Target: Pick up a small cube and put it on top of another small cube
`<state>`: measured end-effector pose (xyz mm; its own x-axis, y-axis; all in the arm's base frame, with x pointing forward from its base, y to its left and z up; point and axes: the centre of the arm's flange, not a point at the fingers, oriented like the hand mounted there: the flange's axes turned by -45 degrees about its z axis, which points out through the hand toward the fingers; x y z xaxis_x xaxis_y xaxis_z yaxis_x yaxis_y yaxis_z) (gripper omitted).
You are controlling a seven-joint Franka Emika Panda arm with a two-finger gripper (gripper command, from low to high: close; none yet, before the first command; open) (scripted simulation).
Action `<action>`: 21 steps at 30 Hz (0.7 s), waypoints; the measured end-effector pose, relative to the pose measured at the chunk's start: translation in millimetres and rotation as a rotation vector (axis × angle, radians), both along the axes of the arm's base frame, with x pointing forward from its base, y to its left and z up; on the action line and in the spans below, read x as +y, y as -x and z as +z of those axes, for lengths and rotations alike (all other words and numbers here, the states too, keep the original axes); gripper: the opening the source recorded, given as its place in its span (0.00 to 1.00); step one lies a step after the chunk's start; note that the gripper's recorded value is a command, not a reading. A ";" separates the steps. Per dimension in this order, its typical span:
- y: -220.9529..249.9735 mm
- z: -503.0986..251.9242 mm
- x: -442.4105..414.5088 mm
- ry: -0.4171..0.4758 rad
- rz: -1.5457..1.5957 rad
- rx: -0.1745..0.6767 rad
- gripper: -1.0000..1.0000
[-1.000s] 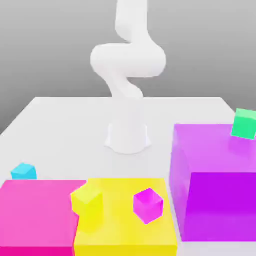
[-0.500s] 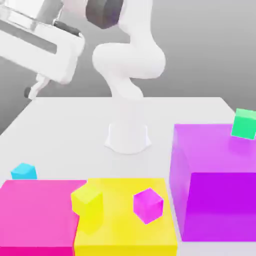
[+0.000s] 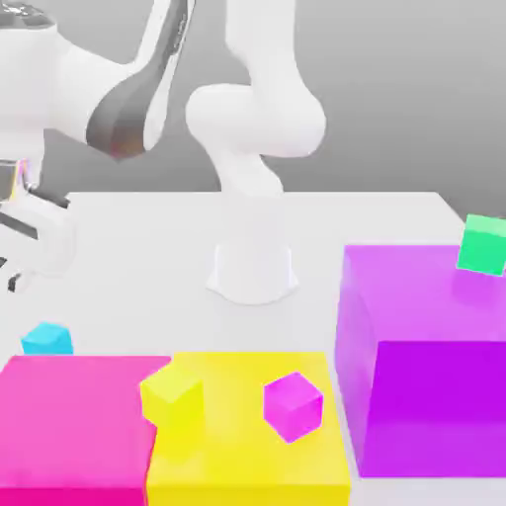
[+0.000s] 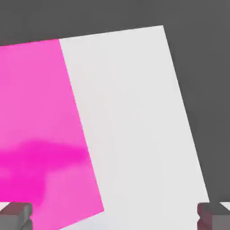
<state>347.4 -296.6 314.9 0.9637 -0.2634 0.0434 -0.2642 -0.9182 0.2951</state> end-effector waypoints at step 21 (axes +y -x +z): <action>120.0 -122.5 -36.9 -0.293 -0.087 -0.055 0.50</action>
